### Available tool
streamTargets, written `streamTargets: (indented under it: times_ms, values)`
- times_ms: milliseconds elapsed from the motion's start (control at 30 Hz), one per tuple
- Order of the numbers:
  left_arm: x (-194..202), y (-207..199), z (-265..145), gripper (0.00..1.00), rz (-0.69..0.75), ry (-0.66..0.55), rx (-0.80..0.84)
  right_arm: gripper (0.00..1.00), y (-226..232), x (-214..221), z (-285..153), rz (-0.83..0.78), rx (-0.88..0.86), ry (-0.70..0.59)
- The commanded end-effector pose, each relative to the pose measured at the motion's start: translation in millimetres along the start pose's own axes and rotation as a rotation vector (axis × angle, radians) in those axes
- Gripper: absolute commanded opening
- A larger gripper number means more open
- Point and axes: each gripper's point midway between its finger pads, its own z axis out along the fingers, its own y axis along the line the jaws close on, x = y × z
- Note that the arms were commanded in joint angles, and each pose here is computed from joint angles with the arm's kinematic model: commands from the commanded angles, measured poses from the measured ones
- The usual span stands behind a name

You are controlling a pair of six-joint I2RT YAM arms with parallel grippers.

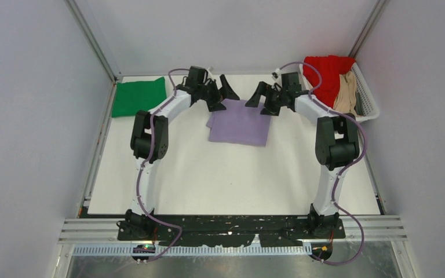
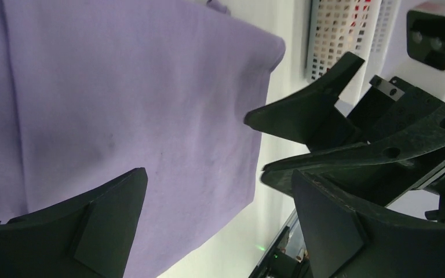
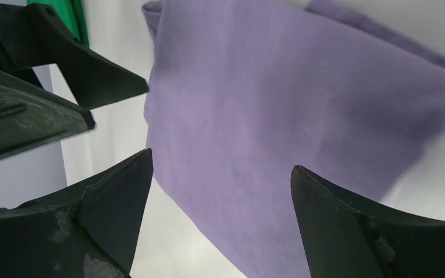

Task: Fold and stack the t-shirts
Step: Fold the long partially folded tshirt into a neat square

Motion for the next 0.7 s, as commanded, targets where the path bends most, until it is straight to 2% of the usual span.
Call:
streamTargets:
  times_ms: [0, 100, 233, 300, 333, 367, 400, 433, 467, 500, 667]
  values:
    - [30.7, 5.8, -4.6, 1.00, -0.039, 0.074, 0.034, 0.95, -10.1, 7.4, 17.5, 0.033, -0.001, 0.022]
    - [66.7, 23.8, -10.1, 0.99, -0.042, 0.122, -0.008, 0.95, -17.0, 27.7, 16.9, 0.046, -0.001, 0.058]
    - [135.4, 48.9, -23.4, 1.00, -0.066, 0.229, -0.044, 0.95, -23.1, 81.6, 6.8, 0.072, -0.013, 0.143]
    - [159.8, 50.5, -35.2, 1.00, -0.059, 0.239, -0.041, 0.95, -36.9, 132.8, -6.8, 0.118, 0.019, 0.214]
    - [173.1, 54.5, -41.8, 1.00, -0.057, 0.245, -0.052, 0.95, -31.9, 136.6, -16.5, 0.108, 0.019, 0.198]
    - [184.8, 56.2, -49.8, 1.00, -0.040, 0.246, -0.063, 0.95, -39.4, 164.2, -23.5, 0.129, 0.043, 0.239]
    - [194.8, 57.7, -57.8, 1.00, -0.026, 0.244, -0.078, 0.95, -33.5, 167.0, -33.7, 0.115, 0.044, 0.220]
    - [205.3, 61.0, -65.7, 1.00, -0.014, 0.245, -0.094, 0.95, -38.3, 194.1, -40.6, 0.126, 0.064, 0.261]
    - [214.5, 61.9, -73.7, 1.00, 0.005, 0.244, -0.103, 0.95, -30.8, 196.8, -49.9, 0.111, 0.058, 0.247]
    - [223.6, 64.2, -81.1, 1.00, 0.013, 0.244, -0.115, 0.95, -32.3, 217.9, -55.7, 0.113, 0.070, 0.282]
    - [259.4, 43.5, -111.5, 1.00, 0.088, 0.262, -0.078, 0.95, -18.9, 242.3, -87.2, 0.082, 0.083, 0.272]
